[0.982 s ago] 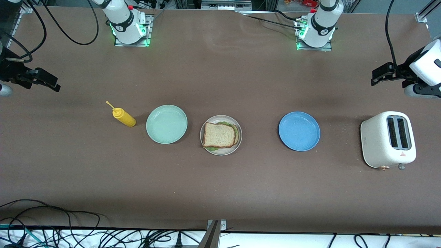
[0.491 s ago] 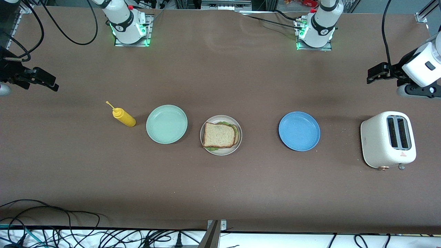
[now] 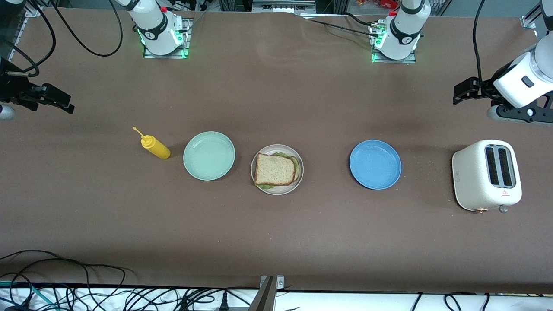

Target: Make sandwich on beige plate with both arms

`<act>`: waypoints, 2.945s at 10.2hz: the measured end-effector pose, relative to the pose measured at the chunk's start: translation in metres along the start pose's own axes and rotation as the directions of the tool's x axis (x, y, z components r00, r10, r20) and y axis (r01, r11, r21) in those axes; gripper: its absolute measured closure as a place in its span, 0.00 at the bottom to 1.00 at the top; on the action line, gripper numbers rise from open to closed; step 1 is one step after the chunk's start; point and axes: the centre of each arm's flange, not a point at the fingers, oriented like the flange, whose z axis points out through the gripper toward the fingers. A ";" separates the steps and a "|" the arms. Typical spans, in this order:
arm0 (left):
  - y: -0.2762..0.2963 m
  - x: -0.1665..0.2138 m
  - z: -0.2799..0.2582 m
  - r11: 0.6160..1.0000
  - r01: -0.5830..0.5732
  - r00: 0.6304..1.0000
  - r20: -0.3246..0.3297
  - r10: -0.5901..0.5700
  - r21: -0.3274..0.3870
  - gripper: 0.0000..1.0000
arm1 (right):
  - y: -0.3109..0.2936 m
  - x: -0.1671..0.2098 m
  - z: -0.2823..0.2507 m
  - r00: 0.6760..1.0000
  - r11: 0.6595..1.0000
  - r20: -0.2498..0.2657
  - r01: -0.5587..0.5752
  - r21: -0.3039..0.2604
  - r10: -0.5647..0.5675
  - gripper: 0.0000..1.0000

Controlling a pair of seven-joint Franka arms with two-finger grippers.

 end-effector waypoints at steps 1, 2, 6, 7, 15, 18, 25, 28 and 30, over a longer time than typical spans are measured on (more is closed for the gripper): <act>0.000 0.001 0.001 1.000 0.000 1.000 0.002 0.000 0.000 0.00 | 0.000 0.000 0.000 1.000 1.000 0.000 0.000 0.000 0.000 0.00; 0.000 0.002 0.002 1.000 0.000 1.000 0.004 0.000 0.000 0.00 | 0.000 0.000 0.000 1.000 1.000 0.000 0.000 0.000 0.000 0.00; -0.001 0.002 0.003 1.000 0.003 1.000 0.006 -0.003 0.000 0.00 | 0.000 0.000 0.000 1.000 1.000 0.001 0.000 0.000 0.000 0.00; -0.001 0.002 0.003 1.000 0.003 1.000 0.006 -0.003 0.000 0.00 | 0.000 0.000 0.000 1.000 1.000 0.002 0.000 0.000 0.000 0.00; 0.001 0.005 0.007 1.000 -0.003 1.000 0.012 0.003 0.000 0.00 | 0.000 0.000 0.001 1.000 1.000 0.003 -0.001 0.000 0.001 0.00; 0.001 0.006 0.007 1.000 -0.002 1.000 0.012 0.002 0.000 0.00 | 0.000 0.000 0.001 1.000 1.000 0.003 -0.001 0.000 0.001 0.00; -0.001 0.006 0.008 1.000 0.002 1.000 0.013 -0.002 0.000 0.00 | -0.001 0.000 0.001 1.000 1.000 0.003 0.002 0.000 -0.002 0.00; -0.001 0.006 0.008 1.000 0.002 1.000 0.013 -0.002 0.000 0.00 | -0.001 0.000 0.001 1.000 1.000 0.003 0.004 0.000 -0.004 0.00; -0.001 0.006 0.008 1.000 0.001 1.000 0.013 -0.001 0.000 0.00 | -0.003 0.000 0.001 1.000 1.000 0.003 0.008 0.000 -0.008 0.00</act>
